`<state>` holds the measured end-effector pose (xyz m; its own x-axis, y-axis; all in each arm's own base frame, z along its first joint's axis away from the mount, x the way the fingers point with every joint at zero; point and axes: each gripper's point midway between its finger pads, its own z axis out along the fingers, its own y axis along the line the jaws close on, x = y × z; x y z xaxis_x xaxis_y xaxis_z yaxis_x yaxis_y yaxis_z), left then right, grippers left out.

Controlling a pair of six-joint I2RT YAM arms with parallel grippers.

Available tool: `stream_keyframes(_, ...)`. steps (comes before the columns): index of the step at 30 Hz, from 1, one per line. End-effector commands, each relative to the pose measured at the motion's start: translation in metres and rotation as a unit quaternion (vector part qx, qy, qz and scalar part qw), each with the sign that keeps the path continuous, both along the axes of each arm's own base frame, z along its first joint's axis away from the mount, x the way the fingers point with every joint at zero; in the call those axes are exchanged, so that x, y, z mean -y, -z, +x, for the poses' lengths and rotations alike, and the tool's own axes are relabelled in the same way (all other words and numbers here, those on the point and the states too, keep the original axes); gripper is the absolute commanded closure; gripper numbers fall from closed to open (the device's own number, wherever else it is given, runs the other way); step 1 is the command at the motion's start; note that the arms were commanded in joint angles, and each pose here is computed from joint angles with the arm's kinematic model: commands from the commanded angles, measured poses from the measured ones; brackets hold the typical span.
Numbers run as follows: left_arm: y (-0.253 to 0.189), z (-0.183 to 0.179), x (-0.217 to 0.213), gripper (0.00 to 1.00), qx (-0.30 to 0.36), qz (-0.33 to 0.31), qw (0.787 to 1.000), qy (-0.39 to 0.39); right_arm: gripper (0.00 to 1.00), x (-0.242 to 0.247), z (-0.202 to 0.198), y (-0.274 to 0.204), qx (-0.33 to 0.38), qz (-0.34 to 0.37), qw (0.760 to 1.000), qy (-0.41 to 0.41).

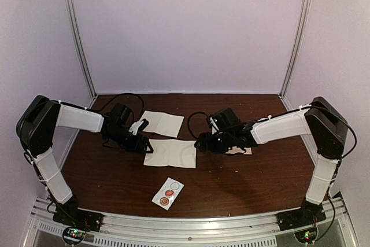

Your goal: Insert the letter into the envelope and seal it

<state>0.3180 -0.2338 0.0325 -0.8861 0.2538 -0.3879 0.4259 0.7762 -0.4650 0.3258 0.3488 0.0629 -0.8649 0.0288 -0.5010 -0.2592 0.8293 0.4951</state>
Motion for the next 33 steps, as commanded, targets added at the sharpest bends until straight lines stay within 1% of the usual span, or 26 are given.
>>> stream_keyframes(1, 0.008, 0.001, 0.002, 0.36, 0.0, -0.007, 1.0, 0.008, 0.33, -0.016, 0.009, -0.006, 0.009, 0.023, 1.0, 0.0)
stream_keyframes(4, 0.01, 0.001, 0.003, 0.36, -0.004, -0.008, 1.0, 0.01, 0.38, -0.02, 0.011, -0.001, 0.003, 0.029, 1.0, 0.001)
stream_keyframes(11, 0.012, -0.001, 0.005, 0.37, -0.01, -0.011, 1.0, 0.013, 0.41, -0.028, 0.015, 0.009, -0.008, 0.036, 0.999, 0.004)
stream_keyframes(23, 0.019, -0.008, 0.012, 0.4, -0.029, -0.026, 0.999, 0.024, 0.5, -0.038, 0.02, 0.025, -0.028, 0.048, 0.998, 0.012)
stream_keyframes(26, 0.02, -0.008, 0.012, 0.4, -0.029, -0.024, 0.999, 0.025, 0.54, -0.044, 0.018, 0.024, -0.034, 0.068, 0.997, 0.009)
stream_keyframes(33, 0.022, -0.012, 0.017, 0.41, -0.034, -0.028, 0.998, 0.035, 0.58, -0.06, 0.013, 0.014, -0.045, 0.117, 0.992, -0.019)
